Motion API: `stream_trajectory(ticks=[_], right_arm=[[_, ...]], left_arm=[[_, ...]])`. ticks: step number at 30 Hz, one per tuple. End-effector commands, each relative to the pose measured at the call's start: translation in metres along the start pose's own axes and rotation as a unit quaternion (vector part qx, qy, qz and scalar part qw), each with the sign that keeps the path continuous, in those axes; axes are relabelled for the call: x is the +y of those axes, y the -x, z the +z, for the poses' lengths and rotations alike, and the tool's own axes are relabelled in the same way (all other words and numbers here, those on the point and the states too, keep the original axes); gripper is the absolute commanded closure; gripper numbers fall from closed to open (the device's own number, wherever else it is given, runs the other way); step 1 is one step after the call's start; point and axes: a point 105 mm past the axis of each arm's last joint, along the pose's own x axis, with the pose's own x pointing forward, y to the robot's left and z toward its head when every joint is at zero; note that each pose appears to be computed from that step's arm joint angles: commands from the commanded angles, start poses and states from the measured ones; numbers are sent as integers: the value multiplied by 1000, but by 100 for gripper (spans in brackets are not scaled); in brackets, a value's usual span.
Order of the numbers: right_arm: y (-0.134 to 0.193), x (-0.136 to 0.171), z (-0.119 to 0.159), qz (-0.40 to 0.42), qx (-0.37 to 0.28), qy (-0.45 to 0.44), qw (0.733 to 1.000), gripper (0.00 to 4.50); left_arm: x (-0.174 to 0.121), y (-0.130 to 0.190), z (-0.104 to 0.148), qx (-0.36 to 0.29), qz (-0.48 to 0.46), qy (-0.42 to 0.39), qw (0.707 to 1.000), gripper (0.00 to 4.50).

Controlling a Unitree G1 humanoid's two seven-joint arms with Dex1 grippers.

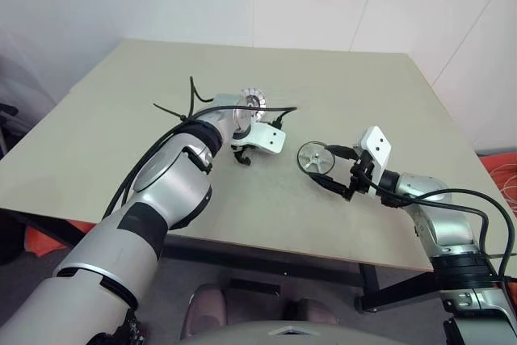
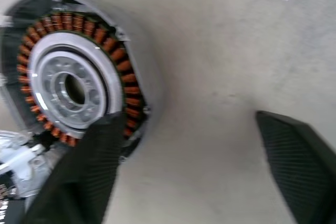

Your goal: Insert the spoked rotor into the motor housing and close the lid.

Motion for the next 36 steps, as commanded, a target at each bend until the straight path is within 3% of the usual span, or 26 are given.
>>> stream_trajectory(ticks=[1, 9, 24, 36], right_arm=[[-1, -1, 18, 1, -26, 24, 999, 0], [-2, -1, 18, 0, -28, 24, 999, 0], [-3, -1, 17, 1, -27, 24, 999, 0], [-1, -3, 15, 0, -23, 24, 999, 0]], left_arm=[[-2, -1, 3, -7, -6, -3, 1000, 192], [0, 0, 2, -6, -2, 2, 1000, 438], [7, 22, 8, -37, -19, -17, 999, 445], [2, 51, 23, -76, -62, -137, 986, 445]])
